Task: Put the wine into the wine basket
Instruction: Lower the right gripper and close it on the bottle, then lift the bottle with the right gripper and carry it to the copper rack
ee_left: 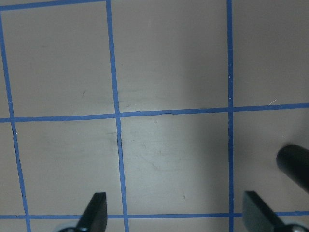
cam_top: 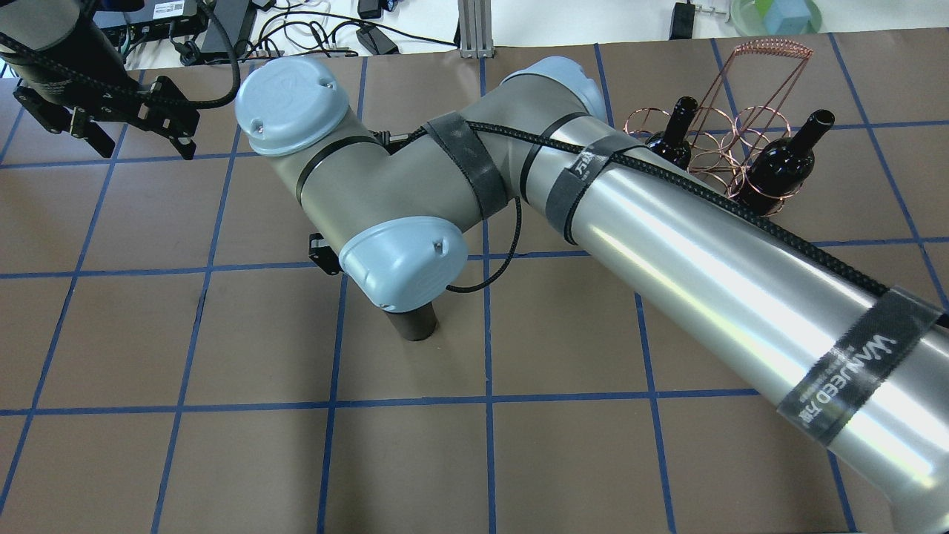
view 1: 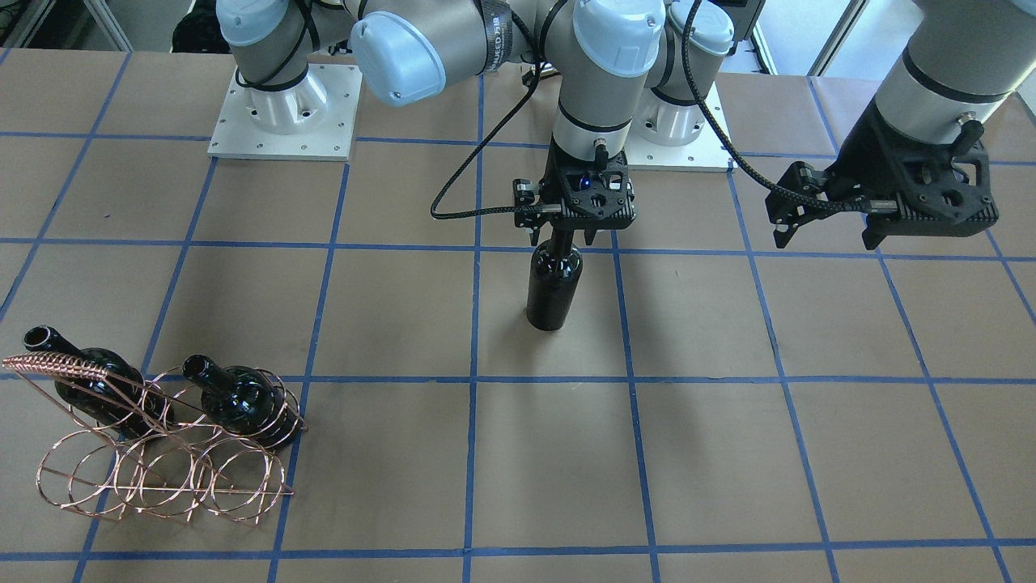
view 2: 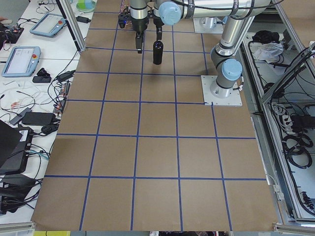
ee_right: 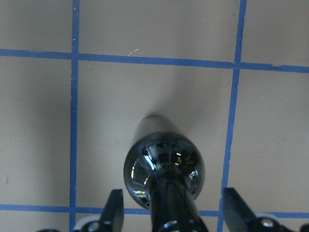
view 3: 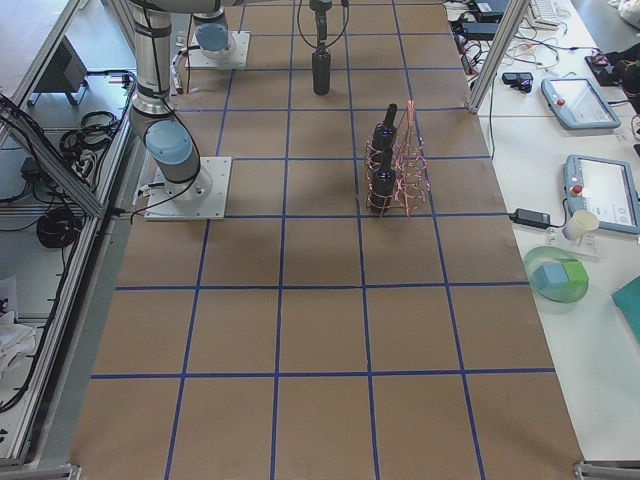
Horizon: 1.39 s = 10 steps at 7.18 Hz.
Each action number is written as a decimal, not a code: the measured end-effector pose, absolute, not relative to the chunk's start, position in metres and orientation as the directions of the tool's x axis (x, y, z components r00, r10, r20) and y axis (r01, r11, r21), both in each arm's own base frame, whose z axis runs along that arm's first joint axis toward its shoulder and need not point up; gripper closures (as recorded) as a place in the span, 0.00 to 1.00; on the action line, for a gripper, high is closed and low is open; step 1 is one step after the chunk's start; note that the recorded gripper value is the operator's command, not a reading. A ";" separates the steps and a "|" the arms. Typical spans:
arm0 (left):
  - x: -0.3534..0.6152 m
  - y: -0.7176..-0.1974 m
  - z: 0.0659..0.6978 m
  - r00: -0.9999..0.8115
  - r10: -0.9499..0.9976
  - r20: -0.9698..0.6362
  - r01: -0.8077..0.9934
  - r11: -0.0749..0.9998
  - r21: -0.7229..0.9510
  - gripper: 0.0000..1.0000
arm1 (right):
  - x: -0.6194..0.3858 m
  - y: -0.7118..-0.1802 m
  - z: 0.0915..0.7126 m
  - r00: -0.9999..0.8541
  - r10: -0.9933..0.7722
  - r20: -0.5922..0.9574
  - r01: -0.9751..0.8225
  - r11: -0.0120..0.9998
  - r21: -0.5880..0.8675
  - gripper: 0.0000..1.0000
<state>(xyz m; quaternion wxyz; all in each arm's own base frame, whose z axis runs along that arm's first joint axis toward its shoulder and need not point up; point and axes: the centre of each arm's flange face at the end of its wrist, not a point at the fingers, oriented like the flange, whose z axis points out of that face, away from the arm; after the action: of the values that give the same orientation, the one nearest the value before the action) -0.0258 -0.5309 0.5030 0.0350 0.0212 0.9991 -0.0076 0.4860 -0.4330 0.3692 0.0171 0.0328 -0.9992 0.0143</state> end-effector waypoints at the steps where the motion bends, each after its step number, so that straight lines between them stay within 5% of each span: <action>1: -0.026 -0.531 0.503 -0.997 0.043 -0.069 0.044 0.999 -0.013 0.00 | 0.486 -0.433 0.369 -0.997 -0.065 0.037 -0.066 0.997 -0.027 0.42; 5: -0.026 -0.532 0.500 -0.997 0.045 -0.068 0.046 0.999 -0.009 0.00 | 0.485 -0.431 0.369 -0.997 -0.068 0.043 -0.069 0.997 -0.022 0.58; 6: -0.026 -0.532 0.500 -0.997 0.046 -0.067 0.046 0.999 -0.009 0.00 | 0.485 -0.431 0.369 -0.997 -0.068 0.042 -0.069 0.997 -0.021 0.70; 7: -0.026 -0.532 0.501 -0.997 0.046 -0.067 0.046 0.999 -0.010 0.00 | 0.485 -0.430 0.369 -0.997 -0.068 0.041 -0.069 0.997 -0.021 0.70; 10: -0.027 -0.533 0.500 -0.997 0.047 -0.065 0.047 0.999 -0.008 0.00 | 0.486 -0.431 0.370 -0.997 -0.067 0.035 -0.068 0.997 -0.026 0.93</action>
<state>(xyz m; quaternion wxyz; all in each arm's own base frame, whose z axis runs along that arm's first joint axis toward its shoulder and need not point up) -0.0267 -0.5325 0.4997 0.0324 0.0235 0.9992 -0.0049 0.4856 -0.4312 0.3701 0.0171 0.0339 -0.9992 0.0137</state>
